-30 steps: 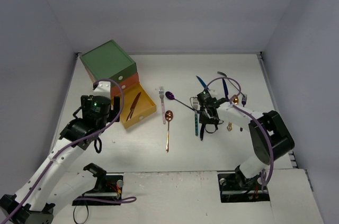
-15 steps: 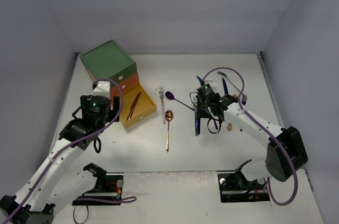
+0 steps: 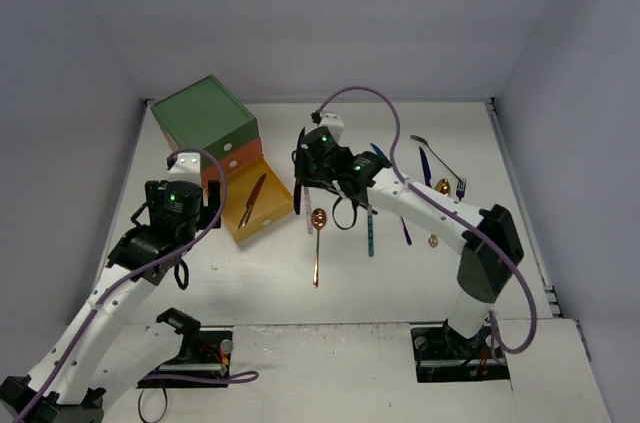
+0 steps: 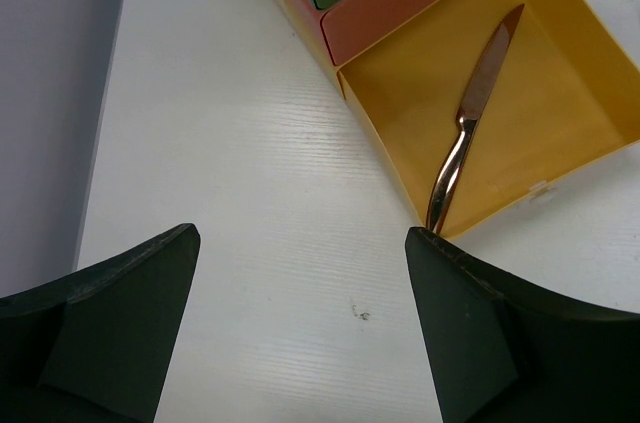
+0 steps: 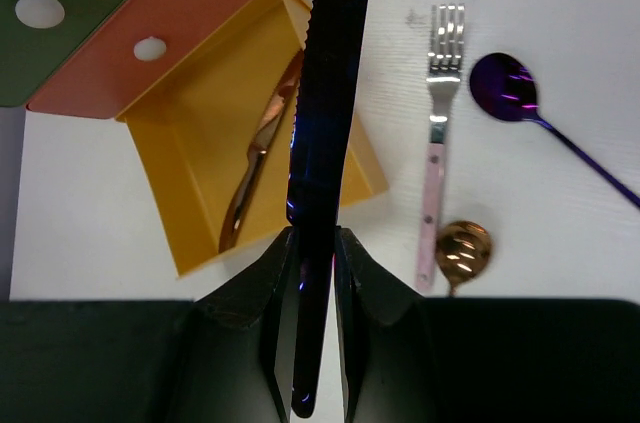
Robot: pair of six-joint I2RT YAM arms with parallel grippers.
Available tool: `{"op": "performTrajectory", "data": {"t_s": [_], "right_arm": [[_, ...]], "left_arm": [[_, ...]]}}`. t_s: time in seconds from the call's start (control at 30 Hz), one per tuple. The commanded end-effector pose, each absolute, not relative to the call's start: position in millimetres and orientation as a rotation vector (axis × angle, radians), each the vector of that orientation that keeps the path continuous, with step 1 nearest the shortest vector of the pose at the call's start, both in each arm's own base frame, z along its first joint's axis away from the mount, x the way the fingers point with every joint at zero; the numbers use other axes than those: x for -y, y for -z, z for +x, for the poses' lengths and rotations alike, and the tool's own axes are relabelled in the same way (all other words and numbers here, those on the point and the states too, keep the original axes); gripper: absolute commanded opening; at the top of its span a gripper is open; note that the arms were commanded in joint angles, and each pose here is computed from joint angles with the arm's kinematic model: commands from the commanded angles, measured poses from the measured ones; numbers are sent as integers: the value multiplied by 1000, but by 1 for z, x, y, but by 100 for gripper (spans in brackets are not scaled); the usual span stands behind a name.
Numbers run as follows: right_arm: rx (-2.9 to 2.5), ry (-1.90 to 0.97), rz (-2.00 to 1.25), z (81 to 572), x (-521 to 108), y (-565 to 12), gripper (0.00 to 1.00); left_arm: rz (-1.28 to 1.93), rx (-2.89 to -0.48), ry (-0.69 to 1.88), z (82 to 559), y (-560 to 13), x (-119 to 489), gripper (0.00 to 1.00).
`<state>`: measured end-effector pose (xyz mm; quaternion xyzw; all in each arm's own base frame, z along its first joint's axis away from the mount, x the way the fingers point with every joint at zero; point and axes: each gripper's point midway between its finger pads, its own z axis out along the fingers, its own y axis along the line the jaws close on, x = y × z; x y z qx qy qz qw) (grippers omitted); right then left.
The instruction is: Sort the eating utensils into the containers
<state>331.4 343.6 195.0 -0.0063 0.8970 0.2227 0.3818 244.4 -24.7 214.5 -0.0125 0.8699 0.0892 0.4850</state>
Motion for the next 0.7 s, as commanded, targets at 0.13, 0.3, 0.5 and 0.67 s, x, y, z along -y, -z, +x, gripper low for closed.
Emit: {"op": "performTrajectory", "data": {"t_s": [0.13,0.3,0.5,0.67], "right_arm": [[-2131,-765,133,355,-441,-214,0],[-2118,-809,165,362,-476,-199,0],[-2114,-825,204,373,-496,-184,0],[-2136,-845,191,376,-510,-171,0]], "left_arm": [[-100,-2065,-222,255,-223,18,82],[-104,-2068,-219,256,-222,18,82],[-114,-2067,-215,256,-222,17,82],[-117,-2070,-210,257,-222,17,82]]}}
